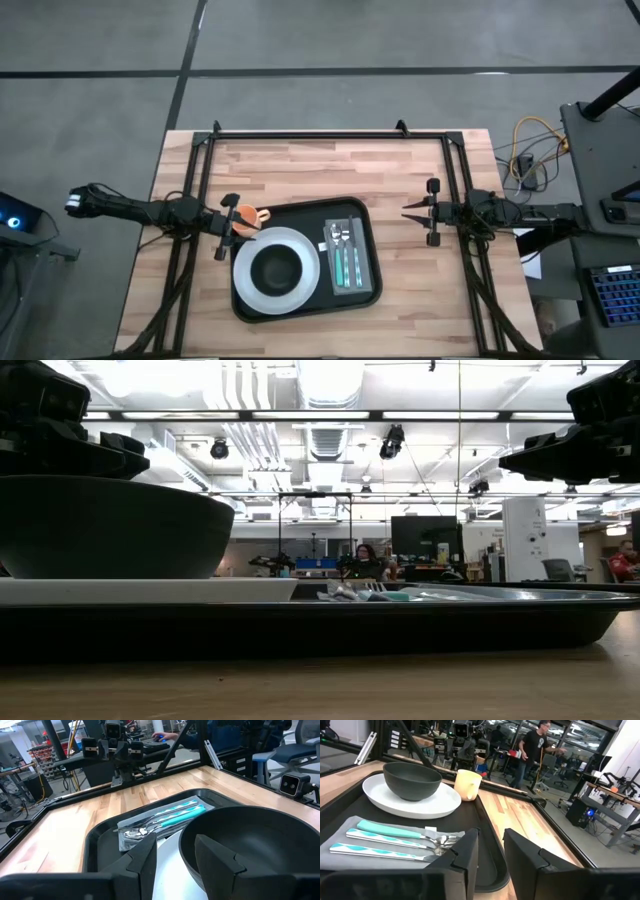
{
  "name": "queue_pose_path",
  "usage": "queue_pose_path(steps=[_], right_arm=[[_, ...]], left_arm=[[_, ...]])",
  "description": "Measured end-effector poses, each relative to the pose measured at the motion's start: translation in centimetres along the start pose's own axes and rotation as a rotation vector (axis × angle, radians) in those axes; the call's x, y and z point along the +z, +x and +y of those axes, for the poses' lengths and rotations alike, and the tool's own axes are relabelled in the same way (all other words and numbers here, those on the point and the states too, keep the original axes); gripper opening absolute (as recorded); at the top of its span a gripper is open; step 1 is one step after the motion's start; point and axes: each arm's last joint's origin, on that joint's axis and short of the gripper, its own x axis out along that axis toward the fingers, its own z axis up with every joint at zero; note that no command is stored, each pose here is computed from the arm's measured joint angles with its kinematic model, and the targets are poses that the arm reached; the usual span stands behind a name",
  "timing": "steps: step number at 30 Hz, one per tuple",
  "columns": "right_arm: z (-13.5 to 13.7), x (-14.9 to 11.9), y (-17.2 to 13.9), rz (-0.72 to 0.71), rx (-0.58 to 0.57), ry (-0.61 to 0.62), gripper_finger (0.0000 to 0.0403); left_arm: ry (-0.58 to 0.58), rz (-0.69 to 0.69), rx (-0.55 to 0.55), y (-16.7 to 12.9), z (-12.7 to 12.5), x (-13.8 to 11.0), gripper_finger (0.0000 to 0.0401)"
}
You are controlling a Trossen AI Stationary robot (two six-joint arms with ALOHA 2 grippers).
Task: Set up tray
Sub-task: Return to Home Position
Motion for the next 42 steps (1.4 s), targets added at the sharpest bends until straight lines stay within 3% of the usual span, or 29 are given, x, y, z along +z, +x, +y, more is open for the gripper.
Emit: queue_pose_path(steps=[42], right_arm=[[0.00,0.01,-0.01,-0.001,0.000,0.000,0.0072]], left_arm=[[0.000,0.000,0.000,0.00,0.00,0.00,0.0116]])
